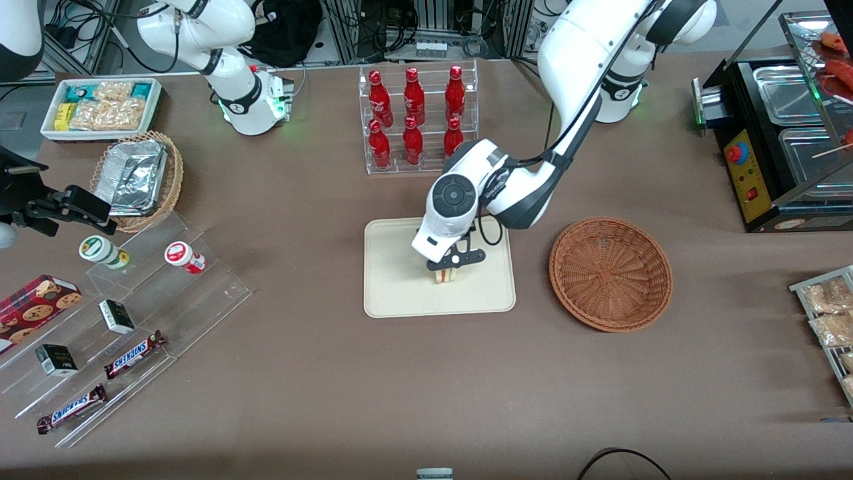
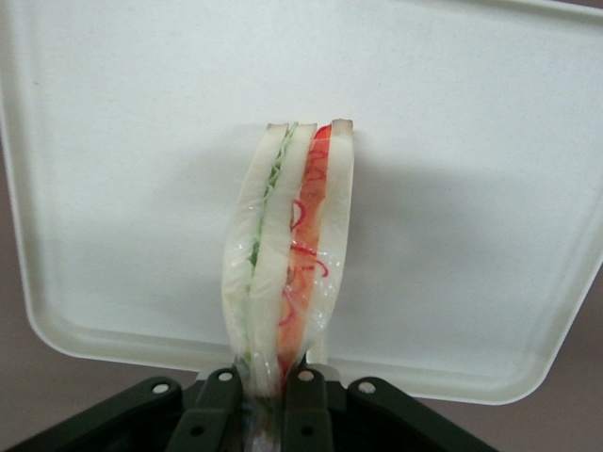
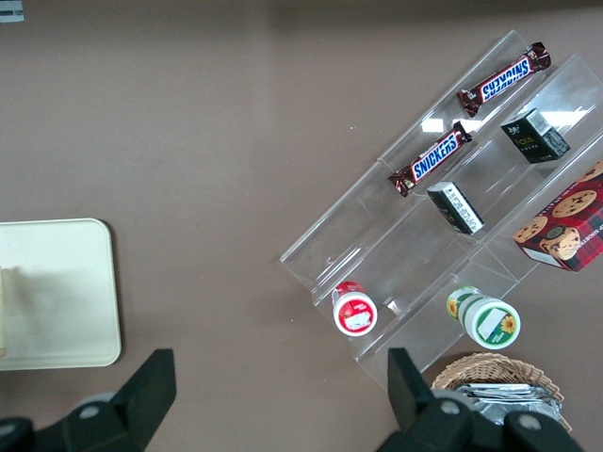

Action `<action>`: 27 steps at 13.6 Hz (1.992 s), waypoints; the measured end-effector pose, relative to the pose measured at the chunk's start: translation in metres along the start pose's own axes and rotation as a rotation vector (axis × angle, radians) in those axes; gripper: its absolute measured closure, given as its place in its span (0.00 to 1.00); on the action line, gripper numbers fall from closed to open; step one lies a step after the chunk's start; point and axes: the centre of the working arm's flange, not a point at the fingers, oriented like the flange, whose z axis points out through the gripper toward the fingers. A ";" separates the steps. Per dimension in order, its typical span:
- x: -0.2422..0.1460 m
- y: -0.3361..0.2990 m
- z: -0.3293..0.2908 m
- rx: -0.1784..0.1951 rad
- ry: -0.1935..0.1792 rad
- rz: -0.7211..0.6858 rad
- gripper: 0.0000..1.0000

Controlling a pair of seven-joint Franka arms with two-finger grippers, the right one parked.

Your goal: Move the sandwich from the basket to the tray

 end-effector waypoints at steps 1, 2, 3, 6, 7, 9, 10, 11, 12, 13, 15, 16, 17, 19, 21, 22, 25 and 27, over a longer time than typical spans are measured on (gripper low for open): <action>-0.001 0.005 0.004 0.004 0.006 -0.003 0.86; -0.001 0.008 0.007 0.014 0.020 -0.011 0.86; 0.000 0.010 0.009 0.027 0.037 -0.019 0.86; 0.003 0.011 0.011 0.038 0.056 -0.026 0.86; 0.003 0.011 0.011 0.039 0.057 -0.026 0.86; 0.002 0.011 0.011 0.047 0.067 -0.019 0.86; 0.001 0.012 0.012 0.055 0.076 -0.011 0.86; 0.000 0.013 0.014 0.062 0.083 -0.010 0.86; -0.001 0.014 0.015 0.066 0.087 -0.015 0.80; -0.002 0.014 0.016 0.067 0.088 -0.021 0.71; -0.002 0.015 0.015 0.066 0.090 -0.029 0.52; -0.002 0.015 0.012 0.062 0.093 -0.030 0.40; -0.001 0.017 0.007 0.056 0.099 -0.029 0.31; -0.004 0.016 -0.016 0.061 0.104 -0.029 0.11; -0.009 0.010 -0.049 0.083 0.110 -0.034 0.00; -0.012 0.005 -0.064 0.104 0.116 -0.027 0.00; -0.009 -0.020 -0.108 0.166 0.142 -0.035 0.00; 0.014 -0.051 -0.137 0.176 0.153 -0.086 0.00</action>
